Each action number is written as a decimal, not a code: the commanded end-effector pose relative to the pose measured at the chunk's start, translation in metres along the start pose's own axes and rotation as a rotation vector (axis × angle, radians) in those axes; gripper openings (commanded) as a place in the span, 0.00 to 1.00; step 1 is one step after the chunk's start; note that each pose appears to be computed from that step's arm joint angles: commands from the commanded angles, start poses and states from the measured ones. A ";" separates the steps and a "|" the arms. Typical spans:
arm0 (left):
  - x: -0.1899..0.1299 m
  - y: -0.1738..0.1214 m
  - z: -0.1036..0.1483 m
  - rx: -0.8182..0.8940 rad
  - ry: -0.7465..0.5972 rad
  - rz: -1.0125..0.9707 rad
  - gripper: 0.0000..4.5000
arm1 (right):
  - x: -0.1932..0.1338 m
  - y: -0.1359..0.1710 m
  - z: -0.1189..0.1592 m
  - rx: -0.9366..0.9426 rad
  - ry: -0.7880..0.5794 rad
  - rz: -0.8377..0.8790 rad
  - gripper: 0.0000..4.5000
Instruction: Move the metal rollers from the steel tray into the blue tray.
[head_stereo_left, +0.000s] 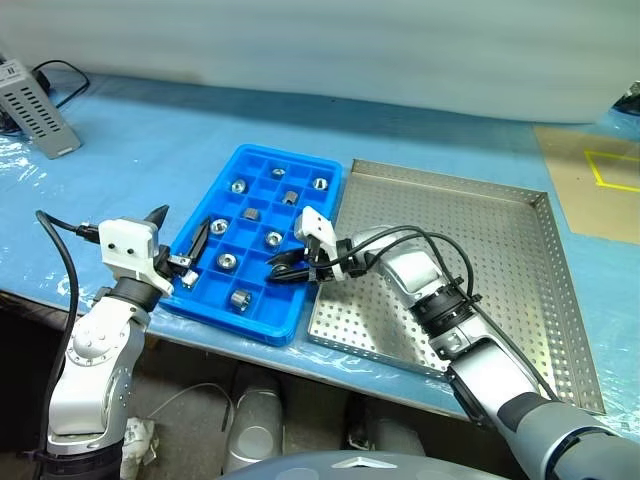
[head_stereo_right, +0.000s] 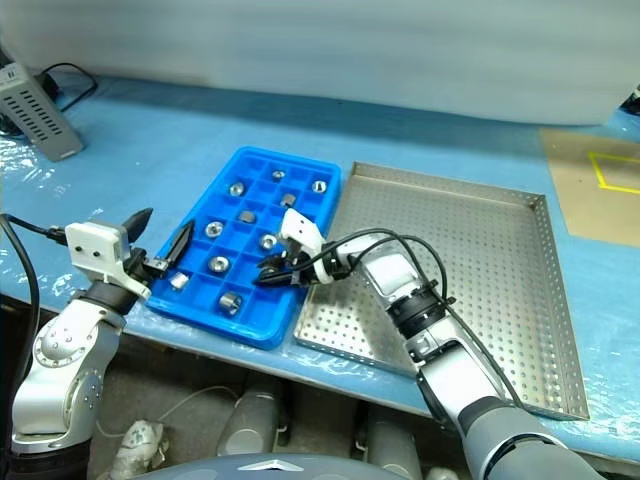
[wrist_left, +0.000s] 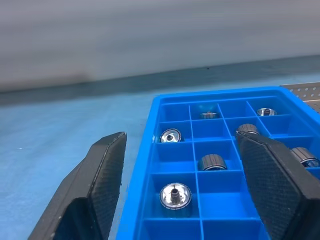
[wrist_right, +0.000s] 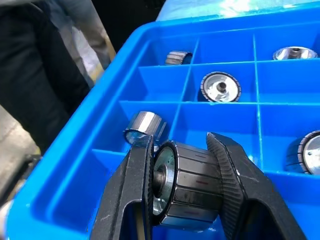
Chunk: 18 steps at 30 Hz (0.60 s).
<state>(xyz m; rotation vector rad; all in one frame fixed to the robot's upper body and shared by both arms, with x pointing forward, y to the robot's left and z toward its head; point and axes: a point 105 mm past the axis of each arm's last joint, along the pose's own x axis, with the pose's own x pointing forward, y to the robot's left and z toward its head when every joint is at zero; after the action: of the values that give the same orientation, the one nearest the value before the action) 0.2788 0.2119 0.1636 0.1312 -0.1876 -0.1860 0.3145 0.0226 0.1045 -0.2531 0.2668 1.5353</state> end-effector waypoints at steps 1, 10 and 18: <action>0.001 -0.006 0.016 0.022 -0.049 -0.024 0.81 | -0.001 -0.001 -0.001 -0.033 0.011 -0.008 0.43; 0.025 -0.035 0.017 -0.047 -0.060 -0.200 0.81 | -0.027 -0.020 0.009 -0.030 -0.061 -0.152 0.86; 0.074 -0.079 0.016 -0.169 -0.085 -0.499 0.81 | -0.105 -0.034 -0.001 0.047 -0.146 -0.524 0.86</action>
<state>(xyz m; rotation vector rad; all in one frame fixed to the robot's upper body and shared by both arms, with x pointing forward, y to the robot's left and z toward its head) 0.3326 0.1323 0.1726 0.0175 -0.1839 -0.6217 0.3482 -0.0696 0.1227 -0.1766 0.1694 1.0715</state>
